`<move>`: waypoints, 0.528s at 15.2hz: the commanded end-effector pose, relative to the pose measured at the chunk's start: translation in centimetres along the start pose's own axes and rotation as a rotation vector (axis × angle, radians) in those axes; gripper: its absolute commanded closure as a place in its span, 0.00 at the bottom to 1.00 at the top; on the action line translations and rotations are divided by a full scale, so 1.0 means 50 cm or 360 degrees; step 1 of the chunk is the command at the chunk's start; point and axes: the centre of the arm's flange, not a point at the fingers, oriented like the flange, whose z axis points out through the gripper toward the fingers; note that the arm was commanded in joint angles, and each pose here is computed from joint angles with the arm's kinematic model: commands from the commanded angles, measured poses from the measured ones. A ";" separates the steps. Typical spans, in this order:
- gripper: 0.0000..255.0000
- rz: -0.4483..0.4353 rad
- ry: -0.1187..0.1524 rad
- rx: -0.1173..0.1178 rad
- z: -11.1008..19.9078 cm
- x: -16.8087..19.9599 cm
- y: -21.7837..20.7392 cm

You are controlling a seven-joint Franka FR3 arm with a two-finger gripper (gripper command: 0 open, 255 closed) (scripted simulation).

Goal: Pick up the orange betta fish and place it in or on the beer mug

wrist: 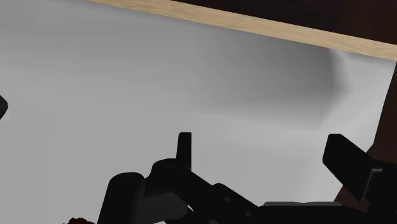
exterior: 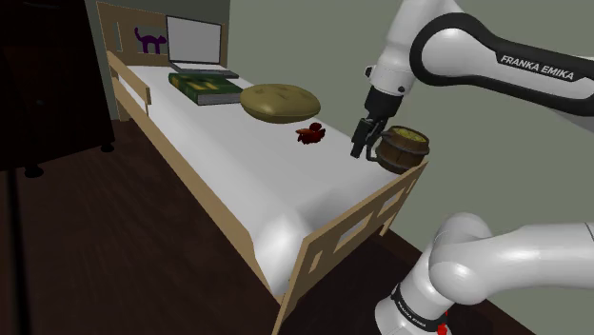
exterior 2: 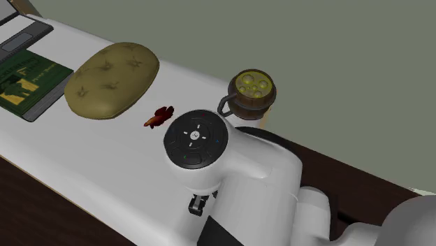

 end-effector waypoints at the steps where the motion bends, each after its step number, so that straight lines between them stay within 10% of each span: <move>1: 0.00 0.0000 0.0000 0.0000 0.000 0.000 0.000; 8: 0.00 -0.0376 0.0028 0.0025 0.046 0.091 0.156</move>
